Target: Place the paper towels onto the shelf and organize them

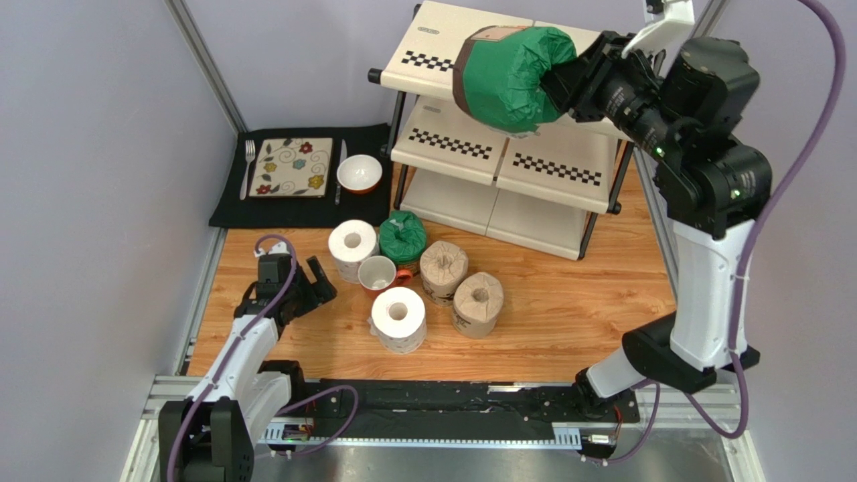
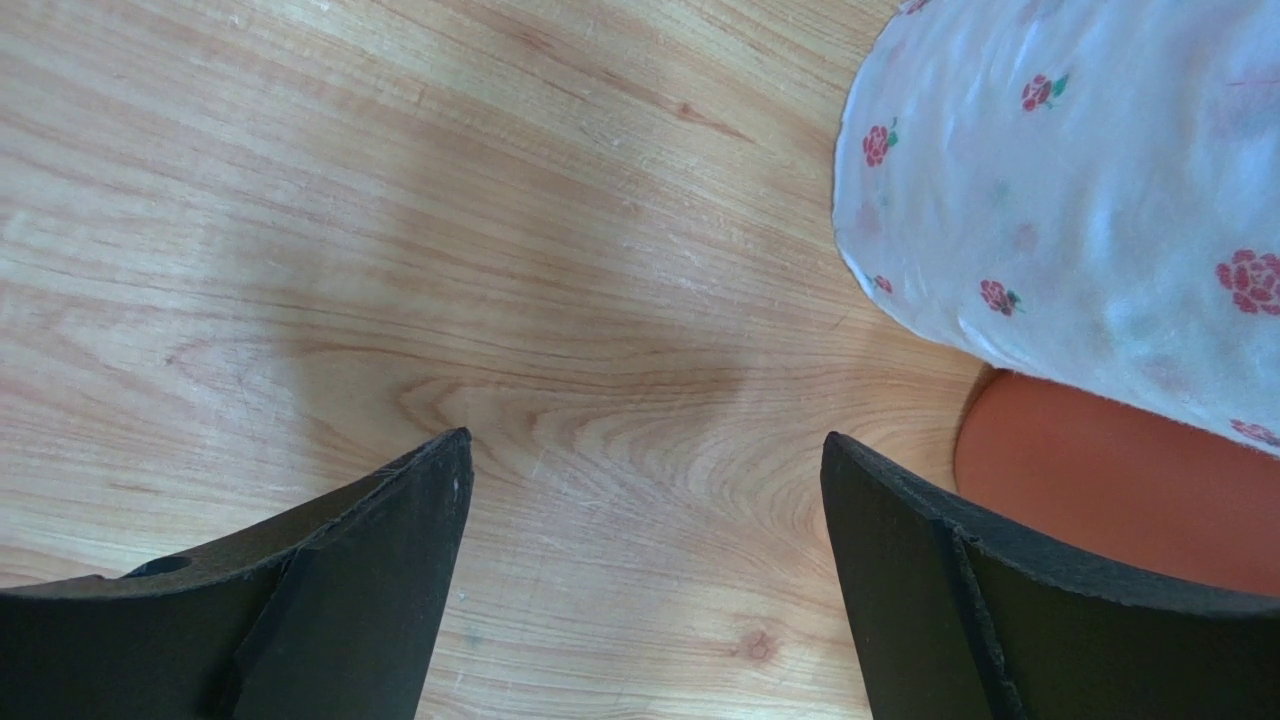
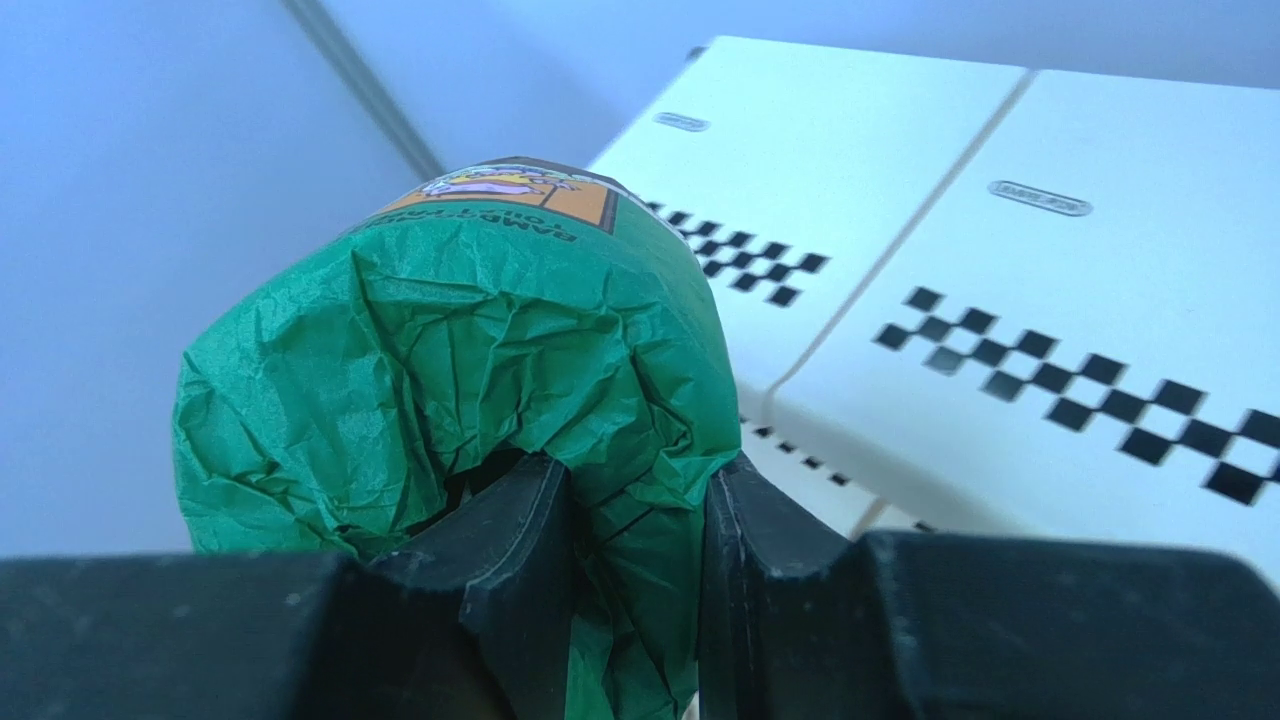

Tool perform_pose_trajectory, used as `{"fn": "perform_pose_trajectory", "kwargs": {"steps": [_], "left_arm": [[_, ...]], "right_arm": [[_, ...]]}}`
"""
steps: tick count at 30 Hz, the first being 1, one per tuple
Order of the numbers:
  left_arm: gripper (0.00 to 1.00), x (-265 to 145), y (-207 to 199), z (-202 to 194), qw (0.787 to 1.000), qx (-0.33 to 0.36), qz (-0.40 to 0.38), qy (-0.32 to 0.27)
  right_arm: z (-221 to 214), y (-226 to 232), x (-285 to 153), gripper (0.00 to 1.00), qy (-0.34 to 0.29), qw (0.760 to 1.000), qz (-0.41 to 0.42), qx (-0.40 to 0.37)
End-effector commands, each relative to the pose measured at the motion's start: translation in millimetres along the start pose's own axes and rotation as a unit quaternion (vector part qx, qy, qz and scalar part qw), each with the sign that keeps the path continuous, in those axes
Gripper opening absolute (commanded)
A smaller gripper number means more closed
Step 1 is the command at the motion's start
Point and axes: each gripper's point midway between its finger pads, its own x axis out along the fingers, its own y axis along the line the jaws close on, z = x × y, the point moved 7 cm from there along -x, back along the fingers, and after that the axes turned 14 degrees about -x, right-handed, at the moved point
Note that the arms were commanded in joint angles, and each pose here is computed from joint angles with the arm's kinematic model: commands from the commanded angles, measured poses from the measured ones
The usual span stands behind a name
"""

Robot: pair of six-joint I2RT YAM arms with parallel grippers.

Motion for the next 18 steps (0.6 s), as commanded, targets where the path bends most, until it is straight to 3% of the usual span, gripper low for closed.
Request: {"fn": "perform_pose_trajectory", "kwargs": {"steps": [1,7,18], "left_arm": [[0.94,-10,-8,14,1.000,0.014,-0.005,-0.025],[0.94,-10,-9,16,0.999,0.017,-0.004,-0.030],[0.94,-10,-8,15,1.000,0.016,-0.002,-0.027]], "right_arm": [[14,-37,20,0.19,-0.045,0.992,-0.117,-0.022],[25,-53,35,0.18,-0.076,0.987,-0.140,-0.037],[17,-62,69,0.18,-0.075,0.988,-0.128,-0.040]]}}
